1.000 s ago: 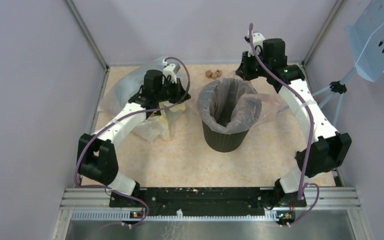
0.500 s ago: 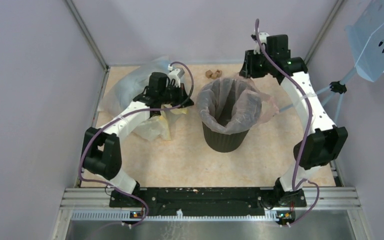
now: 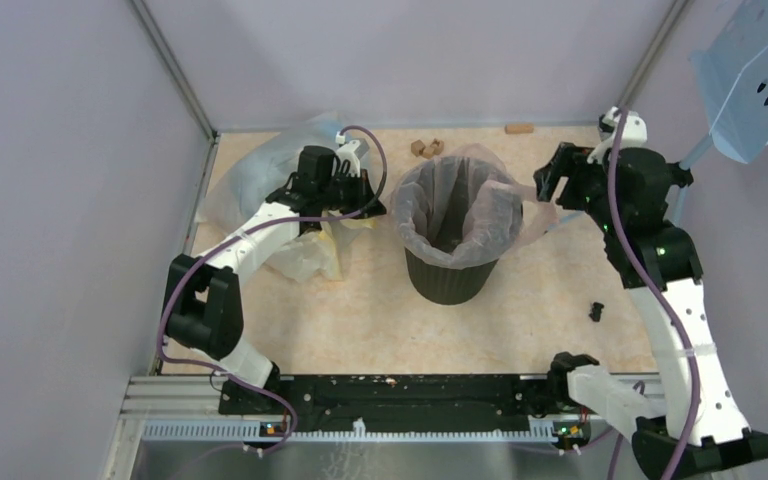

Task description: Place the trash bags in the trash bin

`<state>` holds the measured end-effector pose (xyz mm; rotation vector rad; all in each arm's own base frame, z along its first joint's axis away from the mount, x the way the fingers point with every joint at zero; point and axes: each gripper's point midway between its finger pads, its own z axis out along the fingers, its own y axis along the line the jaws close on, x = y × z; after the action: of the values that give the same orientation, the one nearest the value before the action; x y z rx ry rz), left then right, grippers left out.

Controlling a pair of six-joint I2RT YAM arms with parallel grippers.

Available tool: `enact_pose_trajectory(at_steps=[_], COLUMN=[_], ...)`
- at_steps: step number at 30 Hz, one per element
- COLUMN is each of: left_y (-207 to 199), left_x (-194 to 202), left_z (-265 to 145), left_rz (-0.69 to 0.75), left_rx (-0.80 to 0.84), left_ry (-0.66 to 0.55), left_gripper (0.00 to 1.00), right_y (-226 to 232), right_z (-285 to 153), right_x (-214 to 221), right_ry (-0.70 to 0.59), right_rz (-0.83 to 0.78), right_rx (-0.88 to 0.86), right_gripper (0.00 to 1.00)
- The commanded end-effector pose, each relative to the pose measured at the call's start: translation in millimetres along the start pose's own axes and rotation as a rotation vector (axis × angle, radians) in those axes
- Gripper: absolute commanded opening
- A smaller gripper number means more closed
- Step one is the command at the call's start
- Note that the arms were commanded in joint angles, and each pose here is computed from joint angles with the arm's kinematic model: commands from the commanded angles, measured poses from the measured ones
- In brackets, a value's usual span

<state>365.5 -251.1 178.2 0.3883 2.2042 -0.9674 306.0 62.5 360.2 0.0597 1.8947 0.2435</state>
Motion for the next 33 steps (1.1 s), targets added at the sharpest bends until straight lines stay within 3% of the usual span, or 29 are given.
enact_pose_trajectory(at_steps=[1, 8, 15, 19, 33], left_y=[-12.8, -11.6, -7.4, -10.3, -20.1], left_x=[-16.5, -18.4, -10.9, -1.6, 17.9], left_z=[-8.5, -8.8, -6.3, -2.1, 9.2], left_rz=[0.032, 0.029, -0.01, -0.036, -0.06], left_rx=[0.032, 0.018, 0.006, 0.021, 0.069], left_ry=[-0.05, -0.058, -0.041, -0.037, -0.01], left_gripper=[0.0, 0.0, 0.0, 0.0, 0.0], right_y=[-24.0, -29.3, -37.9, -36.9, -25.2], right_z=[-4.6, 17.1, 50.1, 61.5, 74.5], right_x=[24.8, 66.4, 117.9, 151.1, 225.9], right_ry=[-0.001, 0.097, 0.207, 0.264, 0.359], right_rz=[0.053, 0.084, 0.137, 0.195, 0.326], right_rx=[0.112, 0.131, 0.159, 0.137, 0.049], right_gripper=[0.71, 0.61, 0.16, 0.0, 0.0])
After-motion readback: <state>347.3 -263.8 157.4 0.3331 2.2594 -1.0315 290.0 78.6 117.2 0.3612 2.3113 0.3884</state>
